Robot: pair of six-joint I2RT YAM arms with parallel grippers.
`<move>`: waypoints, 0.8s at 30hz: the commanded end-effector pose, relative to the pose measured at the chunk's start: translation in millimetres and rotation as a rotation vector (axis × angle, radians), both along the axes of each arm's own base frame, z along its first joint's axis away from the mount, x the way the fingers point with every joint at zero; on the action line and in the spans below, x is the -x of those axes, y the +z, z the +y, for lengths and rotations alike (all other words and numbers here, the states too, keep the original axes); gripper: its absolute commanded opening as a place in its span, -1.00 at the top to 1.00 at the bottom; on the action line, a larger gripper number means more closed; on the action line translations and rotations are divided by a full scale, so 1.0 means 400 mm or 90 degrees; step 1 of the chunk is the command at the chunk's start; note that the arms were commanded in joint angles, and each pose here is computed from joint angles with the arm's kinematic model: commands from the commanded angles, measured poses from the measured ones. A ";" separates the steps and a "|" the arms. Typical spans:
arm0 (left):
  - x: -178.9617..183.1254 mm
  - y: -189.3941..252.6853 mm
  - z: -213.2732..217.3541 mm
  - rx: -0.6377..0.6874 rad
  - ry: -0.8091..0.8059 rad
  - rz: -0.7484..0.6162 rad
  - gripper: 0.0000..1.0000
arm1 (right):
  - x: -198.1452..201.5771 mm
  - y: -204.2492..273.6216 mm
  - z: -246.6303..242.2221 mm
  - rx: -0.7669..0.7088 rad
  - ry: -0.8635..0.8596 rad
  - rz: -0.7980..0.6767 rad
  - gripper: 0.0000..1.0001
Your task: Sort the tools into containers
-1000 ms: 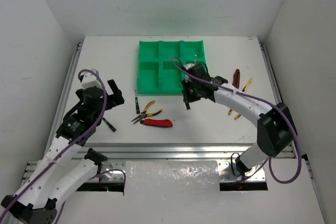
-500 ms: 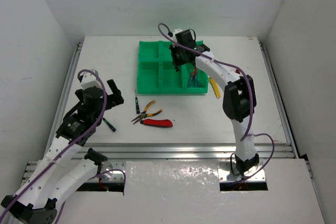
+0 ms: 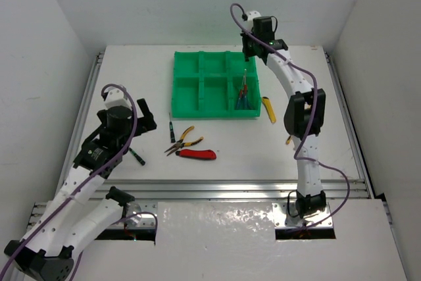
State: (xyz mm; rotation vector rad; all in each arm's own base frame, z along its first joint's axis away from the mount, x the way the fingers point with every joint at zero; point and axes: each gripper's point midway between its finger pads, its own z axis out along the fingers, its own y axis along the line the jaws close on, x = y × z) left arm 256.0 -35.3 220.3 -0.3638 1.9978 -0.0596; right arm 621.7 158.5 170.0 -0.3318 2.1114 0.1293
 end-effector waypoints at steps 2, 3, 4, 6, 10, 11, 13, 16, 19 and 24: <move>-0.019 0.013 -0.007 0.006 -0.014 -0.019 -0.99 | -0.073 0.010 0.009 -0.004 0.025 -0.057 1.00; -0.019 0.014 -0.013 0.009 -0.022 -0.019 -0.99 | -0.084 -0.011 0.005 -0.005 0.018 -0.052 1.00; -0.019 0.012 -0.015 0.009 -0.025 -0.018 -0.99 | -0.091 -0.005 0.002 -0.006 0.018 -0.059 1.00; -0.017 0.018 -0.015 0.012 -0.027 -0.027 -0.99 | -0.096 -0.003 -0.006 0.002 0.014 -0.072 0.95; -0.016 0.016 -0.018 0.012 -0.032 -0.026 -0.99 | -0.098 -0.035 -0.028 0.021 0.013 -0.063 0.83; -0.017 0.015 -0.019 0.012 -0.034 -0.026 -0.99 | -0.098 -0.038 -0.031 0.025 0.013 -0.060 0.69; -0.019 0.013 -0.023 0.012 -0.038 -0.023 -0.99 | -0.095 -0.041 -0.035 0.025 0.012 -0.057 0.23; -0.019 0.011 -0.025 0.013 -0.042 -0.021 -1.00 | -0.087 -0.017 -0.046 0.032 0.001 -0.064 -0.52; -0.020 0.012 -0.021 0.010 -0.036 -0.021 -0.99 | -0.065 0.047 -0.039 0.020 0.007 -0.073 -0.53; -0.033 -0.010 -0.017 0.007 -0.021 0.008 -0.99 | 0.078 0.140 0.029 -0.028 0.025 -0.039 -0.51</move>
